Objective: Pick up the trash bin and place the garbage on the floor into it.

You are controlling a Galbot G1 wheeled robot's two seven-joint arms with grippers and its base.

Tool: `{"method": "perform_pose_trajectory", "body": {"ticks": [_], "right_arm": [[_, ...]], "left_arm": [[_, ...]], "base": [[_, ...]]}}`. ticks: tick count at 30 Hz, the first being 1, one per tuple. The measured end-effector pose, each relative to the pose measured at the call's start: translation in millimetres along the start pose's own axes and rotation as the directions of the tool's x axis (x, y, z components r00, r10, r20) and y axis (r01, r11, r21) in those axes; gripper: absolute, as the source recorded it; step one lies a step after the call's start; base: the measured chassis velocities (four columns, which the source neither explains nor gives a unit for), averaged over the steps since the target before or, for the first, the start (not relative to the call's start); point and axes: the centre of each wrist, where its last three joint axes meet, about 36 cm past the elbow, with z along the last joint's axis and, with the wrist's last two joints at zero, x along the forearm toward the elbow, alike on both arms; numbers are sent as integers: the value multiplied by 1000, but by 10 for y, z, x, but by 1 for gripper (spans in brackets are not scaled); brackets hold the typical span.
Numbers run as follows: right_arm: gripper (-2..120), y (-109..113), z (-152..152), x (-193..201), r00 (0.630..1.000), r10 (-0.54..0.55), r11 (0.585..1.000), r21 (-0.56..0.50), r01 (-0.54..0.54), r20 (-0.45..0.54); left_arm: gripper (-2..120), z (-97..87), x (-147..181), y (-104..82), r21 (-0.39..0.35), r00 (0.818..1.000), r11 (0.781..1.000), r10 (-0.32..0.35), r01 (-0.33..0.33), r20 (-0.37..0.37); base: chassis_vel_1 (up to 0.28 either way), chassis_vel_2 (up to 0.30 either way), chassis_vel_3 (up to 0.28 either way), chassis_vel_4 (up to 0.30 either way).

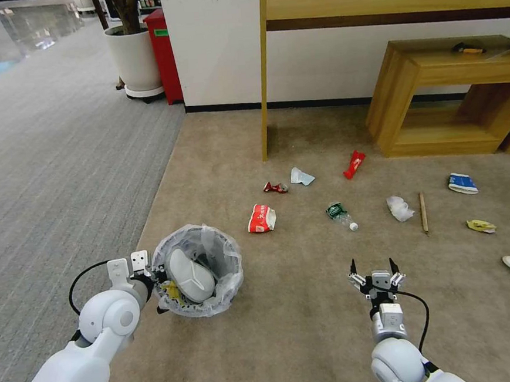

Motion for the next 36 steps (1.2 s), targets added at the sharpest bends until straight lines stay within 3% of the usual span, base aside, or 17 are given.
{"method": "perform_pose_trajectory", "body": {"ticks": [36], "right_arm": [[100, 180, 11, -57, 999, -35, 999, 7, 35, 9]], "left_arm": [[0, 68, -38, -45, 3, 1000, 1000, 5, -5, -9]], "base": [[-69, 64, 71, -70]]}}
